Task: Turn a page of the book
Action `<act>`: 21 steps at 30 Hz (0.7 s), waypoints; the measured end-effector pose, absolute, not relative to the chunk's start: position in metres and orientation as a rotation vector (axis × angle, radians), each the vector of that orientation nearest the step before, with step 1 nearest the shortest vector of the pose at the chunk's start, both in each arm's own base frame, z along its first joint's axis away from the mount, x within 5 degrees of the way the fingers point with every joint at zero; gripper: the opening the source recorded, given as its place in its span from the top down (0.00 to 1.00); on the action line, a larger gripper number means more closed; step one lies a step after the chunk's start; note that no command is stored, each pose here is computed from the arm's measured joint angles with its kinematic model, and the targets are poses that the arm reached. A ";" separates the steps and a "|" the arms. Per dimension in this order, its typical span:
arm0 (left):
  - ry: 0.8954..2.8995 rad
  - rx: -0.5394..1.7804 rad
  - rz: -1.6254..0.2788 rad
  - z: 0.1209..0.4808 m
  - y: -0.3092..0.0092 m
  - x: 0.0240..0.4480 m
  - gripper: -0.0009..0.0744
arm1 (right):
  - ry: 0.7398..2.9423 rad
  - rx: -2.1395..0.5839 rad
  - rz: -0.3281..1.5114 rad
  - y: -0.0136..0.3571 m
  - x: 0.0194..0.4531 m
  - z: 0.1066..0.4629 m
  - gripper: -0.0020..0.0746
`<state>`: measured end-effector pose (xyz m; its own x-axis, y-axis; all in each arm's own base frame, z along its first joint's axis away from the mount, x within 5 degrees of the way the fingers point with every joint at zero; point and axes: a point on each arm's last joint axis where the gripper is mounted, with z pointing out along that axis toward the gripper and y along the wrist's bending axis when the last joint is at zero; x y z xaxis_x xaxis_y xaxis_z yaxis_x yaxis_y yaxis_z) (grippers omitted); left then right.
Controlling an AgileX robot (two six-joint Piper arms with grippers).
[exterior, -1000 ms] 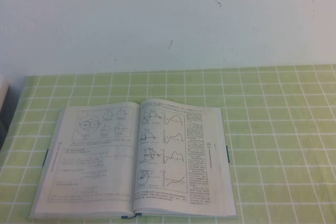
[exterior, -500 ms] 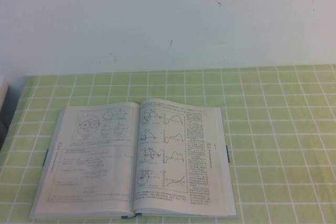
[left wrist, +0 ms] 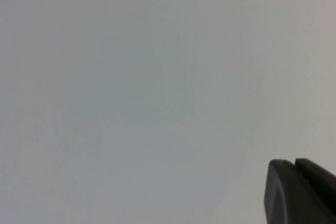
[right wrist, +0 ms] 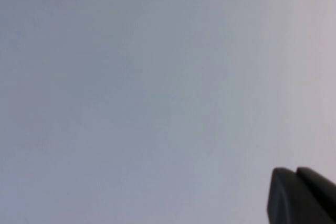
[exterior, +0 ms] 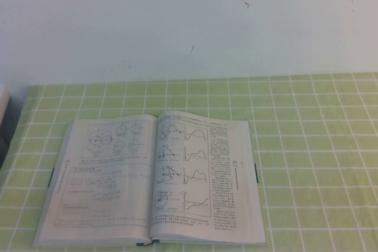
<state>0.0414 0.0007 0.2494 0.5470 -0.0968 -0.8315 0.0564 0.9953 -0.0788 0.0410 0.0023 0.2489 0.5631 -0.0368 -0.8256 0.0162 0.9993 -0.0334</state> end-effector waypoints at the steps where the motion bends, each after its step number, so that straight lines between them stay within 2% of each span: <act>1: 0.986 -0.054 -0.097 0.250 0.001 0.041 0.99 | 0.972 -0.022 -0.030 0.002 0.041 0.249 0.98; 4: 0.998 -0.136 -0.146 0.248 0.005 0.042 0.99 | 1.012 -0.014 -0.030 0.002 0.041 0.254 0.98; 7: 1.131 -0.184 -0.184 0.244 0.006 0.047 0.99 | 1.112 0.007 -0.039 0.000 0.038 0.277 0.98; 14: 1.392 -0.108 -0.248 0.297 -0.005 0.040 0.99 | 1.367 0.063 -0.047 -0.003 0.024 0.336 0.98; 21: 1.816 -0.045 -0.283 0.323 -0.015 0.067 0.99 | 1.656 -0.026 -0.012 0.003 0.048 0.370 0.98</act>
<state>0.0669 -0.0147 0.3232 -0.2635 -0.1789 -0.9479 0.1177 0.9694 -0.2156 0.0478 0.0030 0.3699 -0.0847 -0.0241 -0.9961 -0.0101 0.9997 -0.0234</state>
